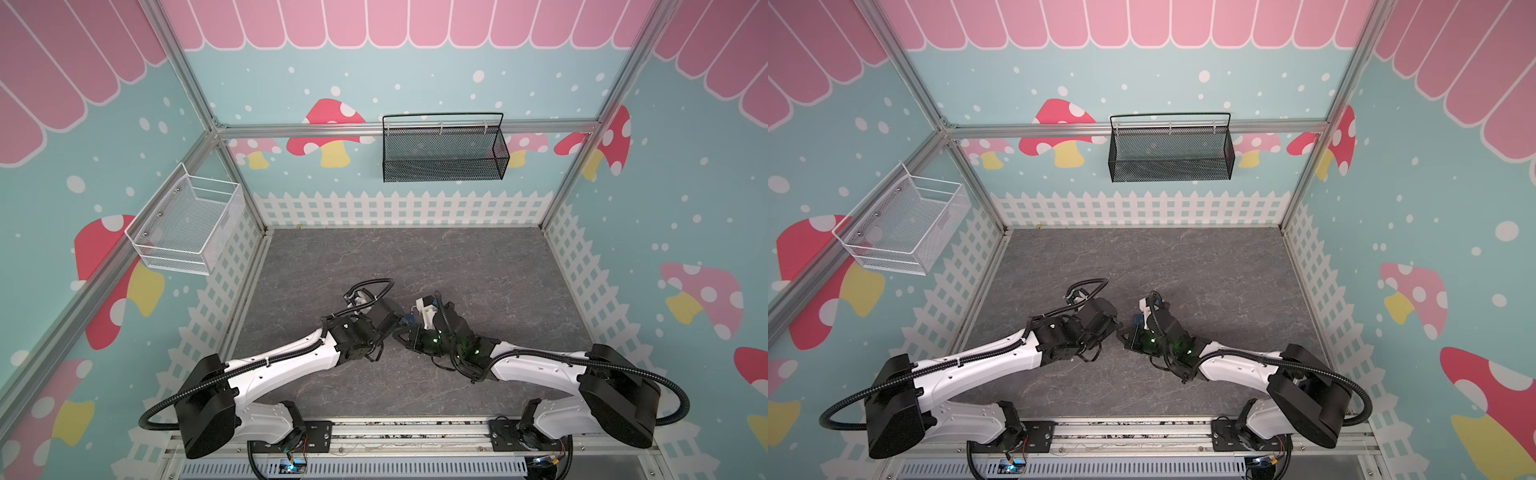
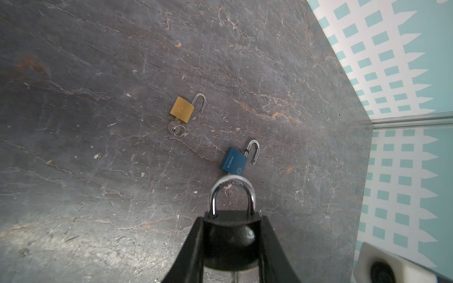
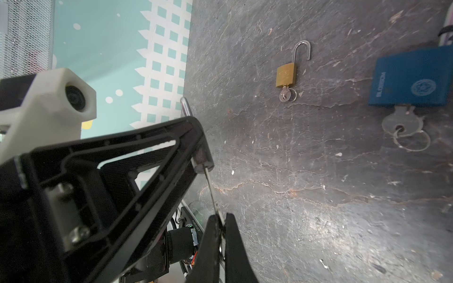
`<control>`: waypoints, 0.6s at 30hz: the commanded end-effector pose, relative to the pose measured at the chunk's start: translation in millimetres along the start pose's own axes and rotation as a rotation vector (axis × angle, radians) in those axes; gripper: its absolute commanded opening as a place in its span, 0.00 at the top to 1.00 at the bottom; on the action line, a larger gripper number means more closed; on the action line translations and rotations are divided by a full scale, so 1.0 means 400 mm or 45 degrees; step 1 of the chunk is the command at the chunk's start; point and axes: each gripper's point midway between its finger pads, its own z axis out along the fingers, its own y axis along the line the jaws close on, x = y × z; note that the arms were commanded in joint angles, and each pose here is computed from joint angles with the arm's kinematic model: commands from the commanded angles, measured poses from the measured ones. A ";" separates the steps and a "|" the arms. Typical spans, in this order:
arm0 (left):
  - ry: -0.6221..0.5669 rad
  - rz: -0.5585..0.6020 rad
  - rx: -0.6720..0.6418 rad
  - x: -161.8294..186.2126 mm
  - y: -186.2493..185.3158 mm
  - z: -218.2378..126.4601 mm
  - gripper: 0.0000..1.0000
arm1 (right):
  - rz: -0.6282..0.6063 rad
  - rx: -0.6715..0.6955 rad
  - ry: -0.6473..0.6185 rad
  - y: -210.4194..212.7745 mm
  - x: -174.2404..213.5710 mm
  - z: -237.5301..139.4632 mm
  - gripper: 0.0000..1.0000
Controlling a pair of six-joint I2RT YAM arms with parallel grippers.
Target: Unlock with the key
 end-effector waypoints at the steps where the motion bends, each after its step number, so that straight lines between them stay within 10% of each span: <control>1: -0.002 -0.014 0.020 -0.017 -0.004 -0.021 1.00 | -0.026 -0.028 -0.024 0.032 -0.009 0.011 1.00; 18: 0.011 -0.014 0.017 -0.018 0.006 -0.021 1.00 | -0.082 0.025 -0.116 0.039 -0.039 -0.004 1.00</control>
